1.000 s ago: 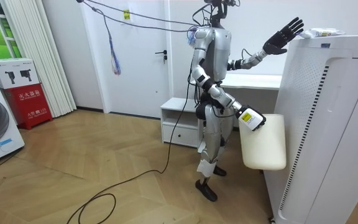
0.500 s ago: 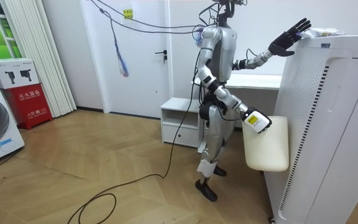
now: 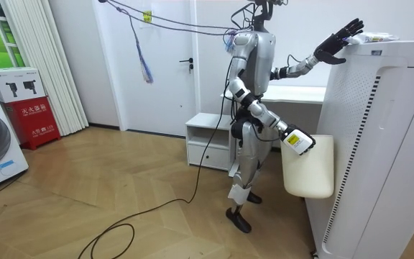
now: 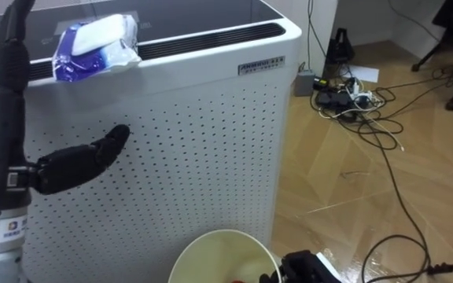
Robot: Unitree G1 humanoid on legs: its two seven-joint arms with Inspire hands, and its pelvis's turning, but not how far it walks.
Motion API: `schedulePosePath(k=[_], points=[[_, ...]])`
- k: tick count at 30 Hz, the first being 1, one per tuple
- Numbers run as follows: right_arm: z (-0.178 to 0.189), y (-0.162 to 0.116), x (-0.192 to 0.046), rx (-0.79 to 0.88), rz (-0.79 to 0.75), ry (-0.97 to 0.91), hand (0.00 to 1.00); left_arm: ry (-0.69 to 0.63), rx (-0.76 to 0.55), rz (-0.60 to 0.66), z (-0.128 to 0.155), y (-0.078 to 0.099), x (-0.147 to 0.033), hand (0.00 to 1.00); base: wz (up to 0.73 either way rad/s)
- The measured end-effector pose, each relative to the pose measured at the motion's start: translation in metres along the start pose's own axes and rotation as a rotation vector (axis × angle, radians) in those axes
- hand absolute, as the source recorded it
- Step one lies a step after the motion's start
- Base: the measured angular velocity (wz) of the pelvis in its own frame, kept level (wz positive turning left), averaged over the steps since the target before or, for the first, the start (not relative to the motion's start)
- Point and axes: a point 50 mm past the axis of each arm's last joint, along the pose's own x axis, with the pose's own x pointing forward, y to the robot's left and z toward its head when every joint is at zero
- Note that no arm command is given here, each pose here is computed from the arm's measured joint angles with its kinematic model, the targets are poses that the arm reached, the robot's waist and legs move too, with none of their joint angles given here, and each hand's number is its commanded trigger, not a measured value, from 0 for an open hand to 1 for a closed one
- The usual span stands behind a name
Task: Pick garbage
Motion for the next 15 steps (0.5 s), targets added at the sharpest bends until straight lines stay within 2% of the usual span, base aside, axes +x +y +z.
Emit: schedulePosePath(k=[2, 15], points=[[-0.0001, -0.0004, -0.0001, -0.001, -0.001, 0.001, 1.0, -0.004, 0.037, 0.01, -0.0031, 0.0027, 0.0057, 0.0, 0.0], [0.0002, -0.0005, -0.0001, 0.0, 0.002, 0.0, 1.0, -0.012, 0.105, -0.005, -0.0048, 0.0034, 0.0091, 0.0, 0.0]])
